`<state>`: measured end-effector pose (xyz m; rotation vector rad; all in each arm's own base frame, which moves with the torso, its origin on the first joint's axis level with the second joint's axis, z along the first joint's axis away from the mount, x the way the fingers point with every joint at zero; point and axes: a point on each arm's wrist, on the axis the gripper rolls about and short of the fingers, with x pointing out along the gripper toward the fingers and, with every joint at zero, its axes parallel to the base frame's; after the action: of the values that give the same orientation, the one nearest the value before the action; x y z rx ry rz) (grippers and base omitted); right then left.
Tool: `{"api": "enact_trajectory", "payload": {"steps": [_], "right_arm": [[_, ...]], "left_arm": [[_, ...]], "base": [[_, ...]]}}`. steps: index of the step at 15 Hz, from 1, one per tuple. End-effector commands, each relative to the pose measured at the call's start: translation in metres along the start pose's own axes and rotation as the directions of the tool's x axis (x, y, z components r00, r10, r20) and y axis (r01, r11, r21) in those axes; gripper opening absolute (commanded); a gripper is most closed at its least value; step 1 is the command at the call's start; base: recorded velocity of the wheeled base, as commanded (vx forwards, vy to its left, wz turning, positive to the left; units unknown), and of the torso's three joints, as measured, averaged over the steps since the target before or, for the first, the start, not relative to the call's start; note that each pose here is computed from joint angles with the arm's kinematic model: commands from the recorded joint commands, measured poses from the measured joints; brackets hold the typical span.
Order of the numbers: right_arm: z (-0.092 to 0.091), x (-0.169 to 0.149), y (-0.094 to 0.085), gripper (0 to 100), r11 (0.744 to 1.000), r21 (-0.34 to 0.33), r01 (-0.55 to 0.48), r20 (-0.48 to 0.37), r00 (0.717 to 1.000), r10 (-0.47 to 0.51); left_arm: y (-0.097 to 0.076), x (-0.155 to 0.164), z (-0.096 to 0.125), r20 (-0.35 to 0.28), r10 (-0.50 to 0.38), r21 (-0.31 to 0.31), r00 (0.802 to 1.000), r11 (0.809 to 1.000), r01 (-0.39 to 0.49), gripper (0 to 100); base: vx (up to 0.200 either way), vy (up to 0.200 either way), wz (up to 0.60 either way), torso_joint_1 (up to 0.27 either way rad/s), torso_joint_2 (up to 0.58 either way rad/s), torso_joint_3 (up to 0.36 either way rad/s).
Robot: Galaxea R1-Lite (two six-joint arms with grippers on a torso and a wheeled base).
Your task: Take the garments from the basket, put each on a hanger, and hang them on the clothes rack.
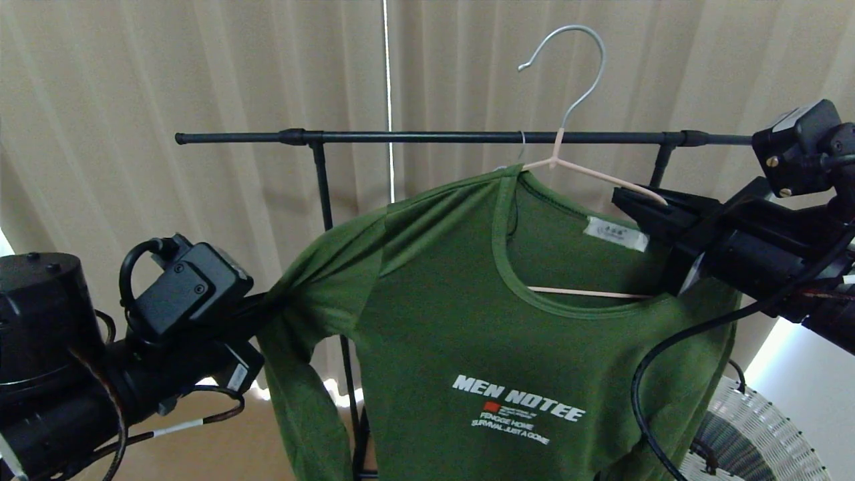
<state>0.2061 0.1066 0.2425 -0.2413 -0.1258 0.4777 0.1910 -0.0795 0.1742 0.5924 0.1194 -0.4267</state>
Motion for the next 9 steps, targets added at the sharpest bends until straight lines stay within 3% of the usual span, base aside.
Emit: {"api": "enact_trajectory", "payload": {"steps": [1, 5, 6, 9], "right_arm": [[-0.0003, 0.0011, -0.0027, 0, 1.000, -0.002, 0.012, -0.002, 1.000, -0.012], [0.0001, 0.0026, -0.0028, 0, 1.000, -0.002, 0.012, -0.002, 1.000, -0.012], [0.0001, 0.0026, -0.0028, 0, 1.000, -0.002, 0.012, -0.002, 1.000, -0.012], [0.0033, 0.0031, -0.0037, 0, 1.000, -0.002, 0.014, 0.007, 1.000, -0.014]], "left_arm": [[0.0174, -0.0080, -0.0137, -0.053, 0.091, -0.022, 0.994, 0.995, -0.093, 0], [0.0233, -0.0099, -0.0161, -0.065, 0.121, -0.030, 0.991, 0.992, -0.123, 0], [0.0231, -0.0103, -0.0163, -0.065, 0.121, -0.029, 0.991, 0.992, -0.123, 100], [0.0232, -0.0104, -0.0150, -0.060, 0.121, -0.031, 0.991, 0.992, -0.123, 100]], "base": [[0.000, 0.000, 0.00, 0.000, 0.00, 0.000], [0.000, 0.000, 0.00, 0.000, 0.00, 0.000], [0.000, 0.000, 0.00, 0.000, 0.00, 0.000], [0.000, 0.000, 0.00, 0.000, 0.00, 0.000]]}}
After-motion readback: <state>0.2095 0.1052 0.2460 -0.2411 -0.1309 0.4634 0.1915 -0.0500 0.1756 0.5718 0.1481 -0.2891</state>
